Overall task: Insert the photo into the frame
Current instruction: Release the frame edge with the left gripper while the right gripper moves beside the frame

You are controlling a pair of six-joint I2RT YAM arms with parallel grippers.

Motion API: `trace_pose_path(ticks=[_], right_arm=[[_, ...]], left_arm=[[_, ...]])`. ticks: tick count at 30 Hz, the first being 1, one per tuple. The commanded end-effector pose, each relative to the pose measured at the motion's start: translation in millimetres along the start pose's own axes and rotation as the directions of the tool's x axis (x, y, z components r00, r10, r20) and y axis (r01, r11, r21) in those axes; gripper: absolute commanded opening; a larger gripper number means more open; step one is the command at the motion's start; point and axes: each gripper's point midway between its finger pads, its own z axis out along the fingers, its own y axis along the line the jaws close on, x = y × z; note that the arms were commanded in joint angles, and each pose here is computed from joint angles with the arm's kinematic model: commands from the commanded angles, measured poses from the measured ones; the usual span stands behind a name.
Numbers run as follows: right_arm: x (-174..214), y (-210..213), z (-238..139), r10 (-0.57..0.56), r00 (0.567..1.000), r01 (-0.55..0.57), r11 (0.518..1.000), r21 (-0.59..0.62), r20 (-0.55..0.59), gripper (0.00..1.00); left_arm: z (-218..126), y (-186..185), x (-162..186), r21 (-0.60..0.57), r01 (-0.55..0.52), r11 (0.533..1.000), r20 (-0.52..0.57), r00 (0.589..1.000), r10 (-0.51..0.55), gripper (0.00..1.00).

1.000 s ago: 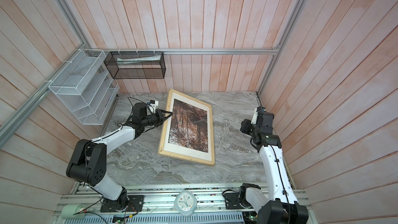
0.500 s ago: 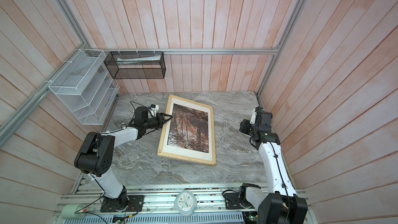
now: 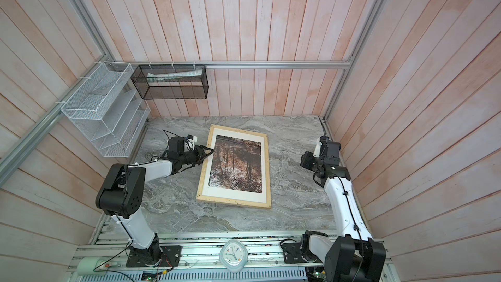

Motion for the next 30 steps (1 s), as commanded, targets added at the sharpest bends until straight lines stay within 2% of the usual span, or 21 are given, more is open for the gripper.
trace_pose_path(ticks=[1,8,12,19,30], right_arm=[[2,7,4,-0.012,1.000,0.012,0.999,-0.053,-0.013,0.52],[12,32,13,-0.022,0.999,0.018,0.990,-0.139,-0.030,0.52],[32,58,29,-0.078,0.994,0.063,0.981,-0.182,-0.078,0.52],[56,72,57,-0.124,0.977,0.092,0.979,-0.183,-0.171,0.50],[72,67,70,-0.138,0.966,0.104,0.982,-0.159,-0.219,0.49]], left_arm=[[2,13,0,-0.025,-0.050,0.998,0.003,0.999,0.050,0.49],[6,37,5,-0.103,-0.053,0.993,-0.010,0.999,0.053,0.50],[5,51,6,-0.172,-0.069,0.983,-0.012,0.998,0.068,0.49],[2,57,8,-0.204,-0.076,0.976,-0.023,0.997,0.073,0.49],[-5,63,9,-0.255,-0.085,0.963,-0.018,0.996,0.083,0.49]])
